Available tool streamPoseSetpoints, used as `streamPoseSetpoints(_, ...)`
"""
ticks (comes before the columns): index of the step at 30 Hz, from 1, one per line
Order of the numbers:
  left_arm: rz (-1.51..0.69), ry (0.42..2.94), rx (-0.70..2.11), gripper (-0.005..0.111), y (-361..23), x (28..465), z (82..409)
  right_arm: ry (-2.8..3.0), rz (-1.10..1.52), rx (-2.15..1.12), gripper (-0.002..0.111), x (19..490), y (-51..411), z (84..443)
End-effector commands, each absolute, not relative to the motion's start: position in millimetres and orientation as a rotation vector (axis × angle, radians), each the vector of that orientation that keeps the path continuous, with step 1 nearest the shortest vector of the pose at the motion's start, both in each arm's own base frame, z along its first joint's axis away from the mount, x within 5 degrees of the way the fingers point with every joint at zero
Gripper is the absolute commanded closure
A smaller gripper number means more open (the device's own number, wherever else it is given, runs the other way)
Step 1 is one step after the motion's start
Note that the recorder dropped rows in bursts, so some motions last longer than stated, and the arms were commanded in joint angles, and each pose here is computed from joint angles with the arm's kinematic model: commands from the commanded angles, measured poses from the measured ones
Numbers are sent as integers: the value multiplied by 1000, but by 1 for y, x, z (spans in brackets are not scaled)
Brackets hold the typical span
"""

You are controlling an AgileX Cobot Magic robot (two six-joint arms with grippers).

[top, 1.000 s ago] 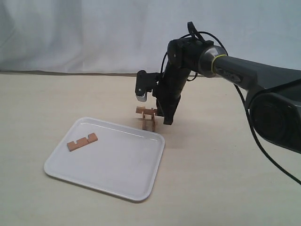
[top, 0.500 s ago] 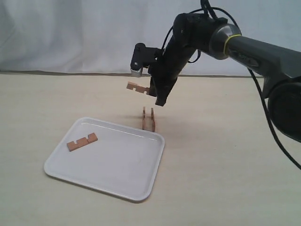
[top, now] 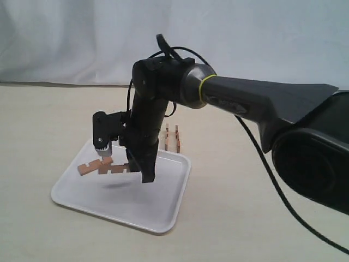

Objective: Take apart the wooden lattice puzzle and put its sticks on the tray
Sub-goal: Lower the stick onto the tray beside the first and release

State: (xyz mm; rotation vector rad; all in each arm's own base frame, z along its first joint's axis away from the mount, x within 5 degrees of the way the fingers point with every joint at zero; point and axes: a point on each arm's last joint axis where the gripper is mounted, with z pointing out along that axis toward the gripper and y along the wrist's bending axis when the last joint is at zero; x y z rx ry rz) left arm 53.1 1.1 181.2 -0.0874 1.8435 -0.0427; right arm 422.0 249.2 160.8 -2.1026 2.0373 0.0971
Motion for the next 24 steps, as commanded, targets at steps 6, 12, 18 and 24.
streamPoseSetpoints(6,-49,1834,-84,107,1,53,181,1962,62,-2145,104,405,285,147)
streamPoseSetpoints(12,-49,1834,-84,107,1,53,181,1980,-2,-2078,88,412,285,145)
streamPoseSetpoints(18,-49,1838,-84,107,1,53,181,2025,-7,-1954,61,417,285,153)
streamPoseSetpoints(24,-49,1838,-84,107,1,53,181,2055,9,-1789,61,428,286,151)
